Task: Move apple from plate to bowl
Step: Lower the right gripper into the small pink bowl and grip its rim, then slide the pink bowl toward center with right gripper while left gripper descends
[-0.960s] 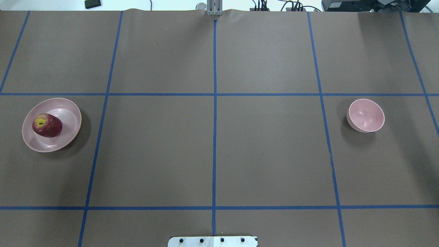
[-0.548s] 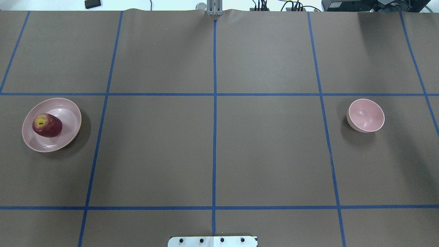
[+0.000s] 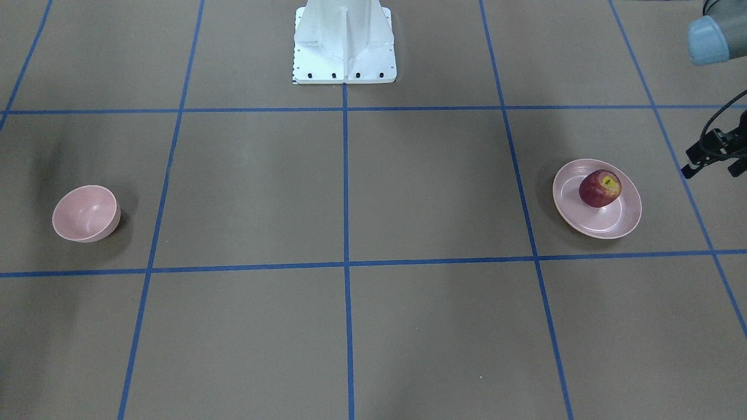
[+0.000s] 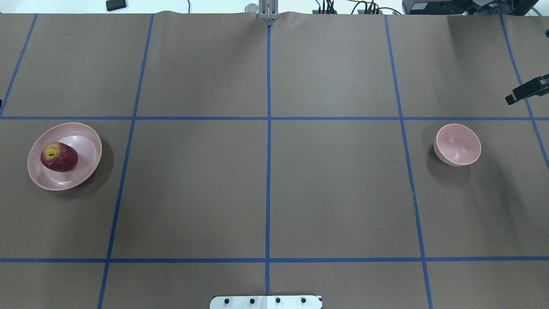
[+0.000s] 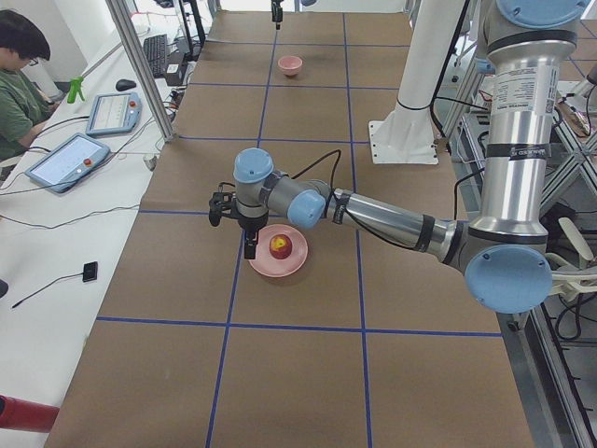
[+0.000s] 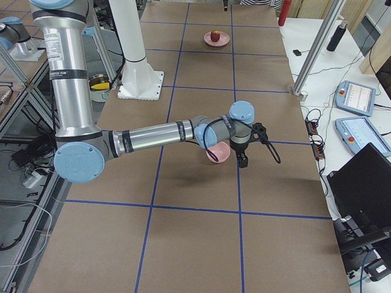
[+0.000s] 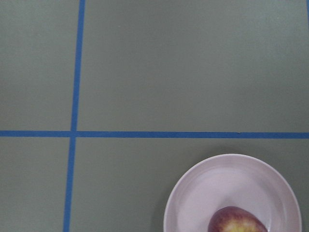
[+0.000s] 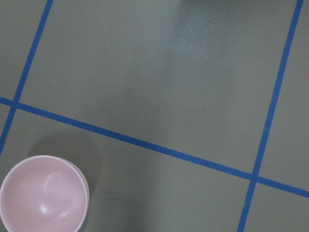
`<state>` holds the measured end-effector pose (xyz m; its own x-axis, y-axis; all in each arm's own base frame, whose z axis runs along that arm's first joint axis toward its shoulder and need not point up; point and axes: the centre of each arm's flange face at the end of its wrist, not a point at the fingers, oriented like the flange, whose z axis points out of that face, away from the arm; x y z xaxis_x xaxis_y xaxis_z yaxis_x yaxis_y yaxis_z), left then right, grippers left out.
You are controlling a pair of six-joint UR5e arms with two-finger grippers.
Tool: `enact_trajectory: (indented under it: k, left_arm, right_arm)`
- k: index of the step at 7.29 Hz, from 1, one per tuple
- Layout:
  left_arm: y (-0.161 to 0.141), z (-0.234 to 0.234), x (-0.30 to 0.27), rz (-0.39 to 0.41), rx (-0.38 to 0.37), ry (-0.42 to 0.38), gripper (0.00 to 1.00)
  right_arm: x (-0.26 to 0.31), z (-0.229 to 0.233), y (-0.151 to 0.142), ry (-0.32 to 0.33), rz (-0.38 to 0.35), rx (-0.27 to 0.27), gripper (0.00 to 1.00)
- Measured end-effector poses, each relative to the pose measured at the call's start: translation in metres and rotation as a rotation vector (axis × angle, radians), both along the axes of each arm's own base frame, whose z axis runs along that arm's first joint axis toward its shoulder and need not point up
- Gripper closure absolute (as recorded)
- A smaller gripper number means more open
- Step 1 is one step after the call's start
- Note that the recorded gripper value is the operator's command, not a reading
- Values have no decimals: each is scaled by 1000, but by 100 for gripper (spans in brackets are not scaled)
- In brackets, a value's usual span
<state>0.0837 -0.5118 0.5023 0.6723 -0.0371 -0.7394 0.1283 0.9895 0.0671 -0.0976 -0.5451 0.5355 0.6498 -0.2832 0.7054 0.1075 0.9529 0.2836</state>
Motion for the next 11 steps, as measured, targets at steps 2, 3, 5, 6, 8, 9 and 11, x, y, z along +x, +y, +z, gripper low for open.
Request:
enact_trajectory:
  k: [2,3,5,6,8,9,11]
  left_arm:
    - [-4,-8,13,-6,-16,10,1]
    - [-5,-10,15,-7,-17,12,1]
    - [-6,-11,16,-7,-18,13,1]
    - [-6,-11,16,-7,-17,13,1]
    - [-7,-13,16,-6,-14,14,1]
    - [-7,-13,17,-6,-13,14,1]
    - [-9,-19,26,-18,-31,22,1]
  right_arm:
    - [-44,17,4,-16,-44,-7,0]
    - [-64,24,7,-16,-75,-15,0]
    - [-98,33,16,-15,-134,-30,21]
    - [-108,37,20,-12,-152,-39,99]
    - [-118,41,23,-9,-168,-49,100]
    - [-121,41,25,-10,-173,-50,100]
    - [-128,23,18,-39,-179,-41,100]
